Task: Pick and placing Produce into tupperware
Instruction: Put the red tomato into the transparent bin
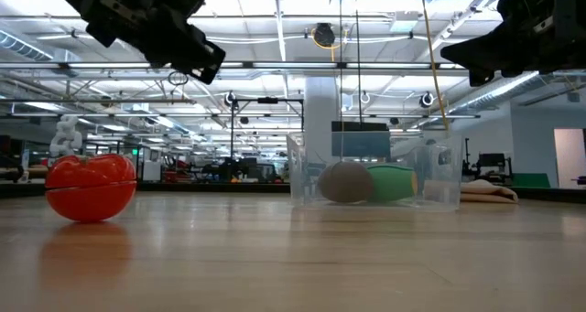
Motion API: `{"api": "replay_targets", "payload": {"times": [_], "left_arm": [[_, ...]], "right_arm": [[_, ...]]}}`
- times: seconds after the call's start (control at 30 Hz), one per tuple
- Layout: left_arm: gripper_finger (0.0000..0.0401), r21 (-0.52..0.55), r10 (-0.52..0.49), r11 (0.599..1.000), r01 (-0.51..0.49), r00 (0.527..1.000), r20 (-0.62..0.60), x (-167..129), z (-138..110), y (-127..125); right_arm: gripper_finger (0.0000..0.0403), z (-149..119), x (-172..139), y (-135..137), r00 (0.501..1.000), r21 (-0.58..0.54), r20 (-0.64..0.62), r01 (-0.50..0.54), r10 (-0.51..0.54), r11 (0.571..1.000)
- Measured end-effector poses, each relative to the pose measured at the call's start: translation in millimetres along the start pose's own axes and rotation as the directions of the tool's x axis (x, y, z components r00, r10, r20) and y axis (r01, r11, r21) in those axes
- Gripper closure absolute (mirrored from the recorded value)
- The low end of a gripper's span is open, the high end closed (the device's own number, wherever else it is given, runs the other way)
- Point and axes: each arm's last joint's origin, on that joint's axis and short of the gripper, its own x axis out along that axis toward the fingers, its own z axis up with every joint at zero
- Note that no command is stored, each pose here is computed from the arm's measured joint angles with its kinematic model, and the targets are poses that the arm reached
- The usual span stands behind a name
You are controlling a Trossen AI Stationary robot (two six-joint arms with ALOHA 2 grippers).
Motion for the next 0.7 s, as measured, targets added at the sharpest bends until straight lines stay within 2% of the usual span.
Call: {"api": "replay_targets", "payload": {"times": [0.2,0.4,0.6,0.7], "left_arm": [[0.0384,0.013,-0.016,1.0,0.017,0.999,-0.048,15,-2,-9],[0.0384,-0.014,0.029,0.999,-0.03,0.996,-0.08,21,-1,-20],[0.0384,-0.064,0.111,0.991,-0.119,0.987,-0.114,25,-1,-27],[0.0384,-0.105,0.117,0.986,-0.129,0.986,-0.119,27,-1,-31]], "right_arm": [[0.0403,0,0,0,1.0,0.0,-0.001,0.0,0.0,1.0],[0.0403,-2,0,0,1.0,0.0,-0.016,-0.001,0.001,1.0],[0.0403,-2,0,0,1.0,0.0,-0.016,-0.001,0.001,1.0],[0.0403,-2,0,0,1.0,0.0,-0.019,-0.001,0.001,1.0]]}}
